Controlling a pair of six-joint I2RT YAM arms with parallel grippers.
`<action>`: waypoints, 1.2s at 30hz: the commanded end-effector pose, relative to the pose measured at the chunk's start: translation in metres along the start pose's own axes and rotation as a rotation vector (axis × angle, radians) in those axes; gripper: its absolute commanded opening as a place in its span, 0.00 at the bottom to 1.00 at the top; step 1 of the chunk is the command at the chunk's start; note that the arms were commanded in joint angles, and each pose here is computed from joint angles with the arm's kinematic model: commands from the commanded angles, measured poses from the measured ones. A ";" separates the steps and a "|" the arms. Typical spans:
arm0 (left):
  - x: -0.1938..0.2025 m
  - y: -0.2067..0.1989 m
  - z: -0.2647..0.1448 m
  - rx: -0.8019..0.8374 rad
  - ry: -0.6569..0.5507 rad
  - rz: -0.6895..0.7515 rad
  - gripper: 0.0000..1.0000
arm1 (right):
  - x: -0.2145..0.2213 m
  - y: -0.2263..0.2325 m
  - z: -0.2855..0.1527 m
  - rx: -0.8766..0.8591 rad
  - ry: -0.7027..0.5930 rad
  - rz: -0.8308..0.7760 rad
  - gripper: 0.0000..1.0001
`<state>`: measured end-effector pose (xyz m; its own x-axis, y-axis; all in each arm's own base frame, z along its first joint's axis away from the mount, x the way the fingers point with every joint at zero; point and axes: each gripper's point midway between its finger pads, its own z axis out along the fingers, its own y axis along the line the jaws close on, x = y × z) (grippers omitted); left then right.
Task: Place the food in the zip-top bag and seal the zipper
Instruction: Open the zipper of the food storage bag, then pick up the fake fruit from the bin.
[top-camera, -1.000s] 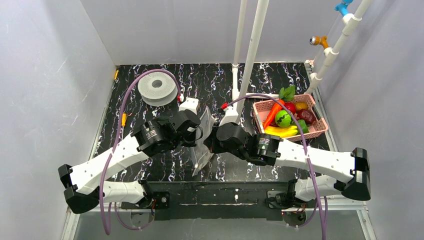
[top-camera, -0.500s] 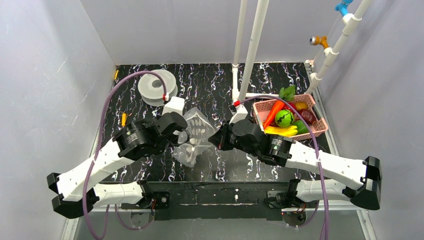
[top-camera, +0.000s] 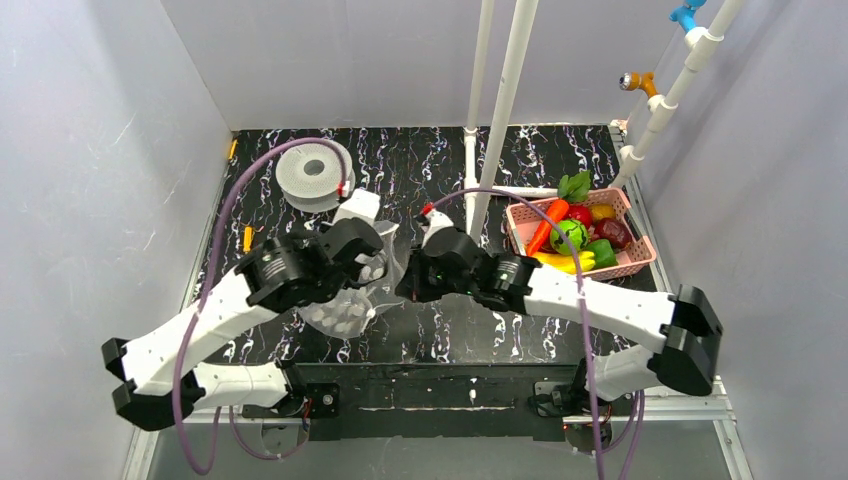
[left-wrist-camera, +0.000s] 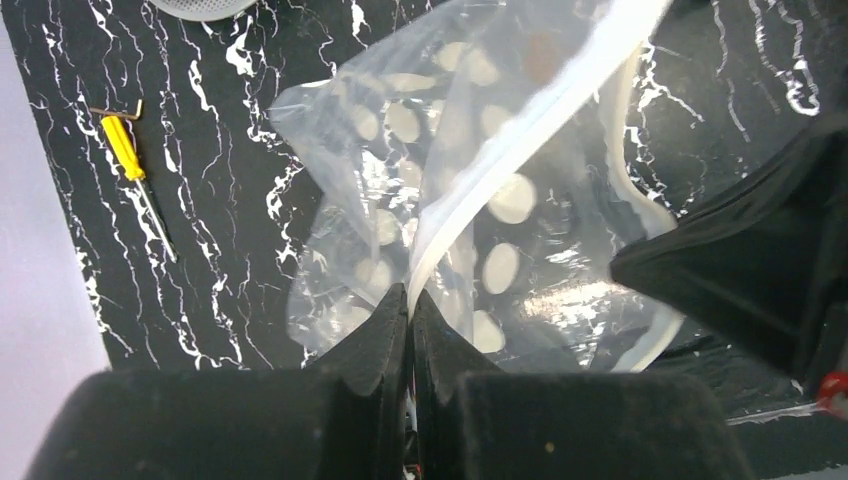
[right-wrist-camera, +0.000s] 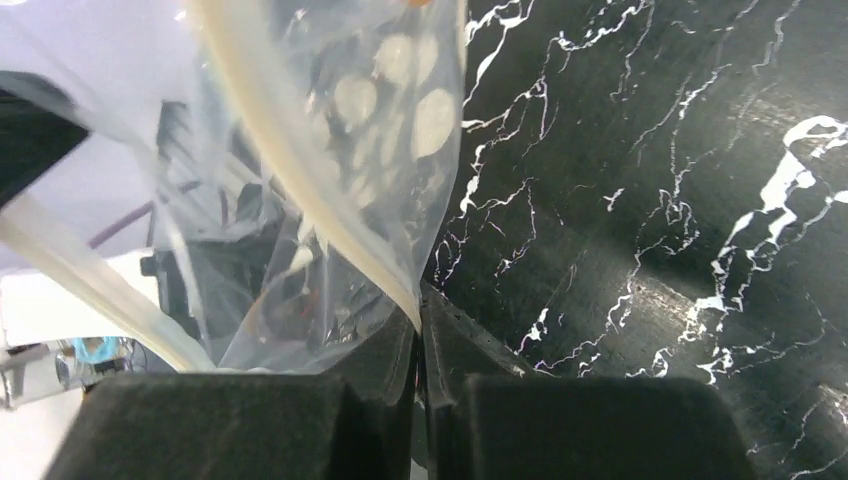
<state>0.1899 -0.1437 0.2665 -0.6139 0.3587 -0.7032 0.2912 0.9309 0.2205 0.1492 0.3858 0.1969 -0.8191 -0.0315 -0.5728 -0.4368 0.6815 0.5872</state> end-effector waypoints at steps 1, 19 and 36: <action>-0.004 -0.002 0.022 -0.114 0.059 0.044 0.00 | -0.010 0.011 -0.009 -0.046 0.029 -0.047 0.19; 0.005 -0.038 0.108 -0.035 0.152 0.001 0.00 | -0.045 -0.097 -0.114 0.194 -0.245 0.018 0.92; -0.062 -0.050 0.115 0.060 0.141 -0.256 0.00 | -0.097 -0.270 -0.186 0.710 -0.356 0.372 0.98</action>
<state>0.2826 -0.2058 0.2044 -0.7664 0.1861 -0.6148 0.1944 0.9794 0.0542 0.2646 0.0832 0.1909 -0.6400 0.4191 -0.6440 0.2554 0.9065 0.3362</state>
